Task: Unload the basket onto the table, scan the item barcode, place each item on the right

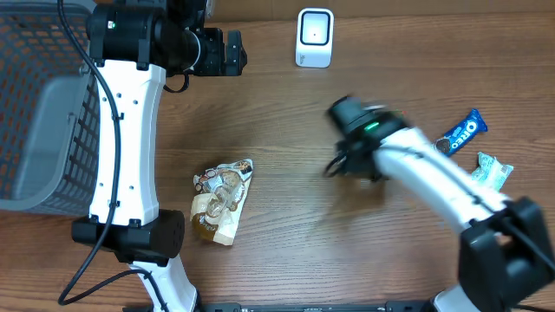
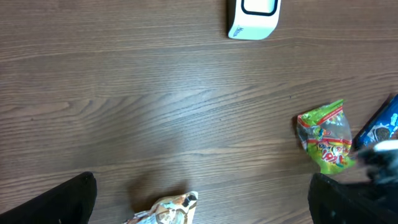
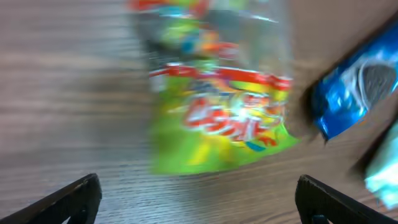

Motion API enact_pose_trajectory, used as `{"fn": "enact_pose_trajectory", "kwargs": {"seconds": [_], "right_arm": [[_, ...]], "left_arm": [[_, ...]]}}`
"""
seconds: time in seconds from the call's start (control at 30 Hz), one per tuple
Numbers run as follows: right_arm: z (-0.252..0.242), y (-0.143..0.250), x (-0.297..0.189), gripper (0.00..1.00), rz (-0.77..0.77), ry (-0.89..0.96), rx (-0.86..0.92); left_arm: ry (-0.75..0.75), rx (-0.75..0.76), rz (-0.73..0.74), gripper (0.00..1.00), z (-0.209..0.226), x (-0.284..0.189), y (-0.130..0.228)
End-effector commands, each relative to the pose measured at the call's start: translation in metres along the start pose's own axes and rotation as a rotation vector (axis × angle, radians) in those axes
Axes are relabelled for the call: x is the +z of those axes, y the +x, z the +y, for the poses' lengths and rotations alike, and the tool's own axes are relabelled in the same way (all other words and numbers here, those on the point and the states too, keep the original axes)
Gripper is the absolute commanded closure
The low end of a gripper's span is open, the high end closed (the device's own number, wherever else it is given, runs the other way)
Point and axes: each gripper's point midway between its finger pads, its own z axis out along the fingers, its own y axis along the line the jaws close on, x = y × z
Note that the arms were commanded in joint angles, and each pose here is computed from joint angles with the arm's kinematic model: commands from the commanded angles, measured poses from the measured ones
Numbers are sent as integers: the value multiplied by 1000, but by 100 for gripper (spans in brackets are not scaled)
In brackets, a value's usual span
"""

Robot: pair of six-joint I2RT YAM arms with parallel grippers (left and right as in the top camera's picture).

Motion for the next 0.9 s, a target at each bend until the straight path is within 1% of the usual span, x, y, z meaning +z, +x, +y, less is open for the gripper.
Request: {"fn": "enact_pose_trajectory", "kwargs": {"seconds": [0.0, 0.1, 0.17, 0.27, 0.37, 0.57, 0.7, 0.8, 0.87], "right_arm": [[2, -11, -14, 0, 88, -322, 149], [-5, -22, -9, 0, 114, -552, 207], [-15, -28, -3, 0, 115, -634, 269], [-24, -28, 8, 4, 123, -702, 333], [-29, -21, 22, 5, 145, -708, 374], [-41, 5, 52, 5, 229, -646, 567], [-40, 17, 64, 3, 256, -637, 648], [-38, 15, 75, 1, 220, -648, 690], [-37, 9, 81, 0, 167, -668, 696]], "left_arm": [[-4, 10, -19, 0, 0, -6, -2], [-4, 10, -19, 0, 0, -6, -2], [-4, 10, -19, 0, 0, -6, -2], [-4, 10, -19, 0, 0, -6, -2], [-4, 10, -19, 0, 0, -6, -2], [-4, 10, -19, 0, 0, -6, -2], [-4, 10, -19, 0, 0, -6, -2], [-4, 9, -19, 0, 0, -6, -2], [-4, 9, -19, 0, 0, -6, -2]]}}
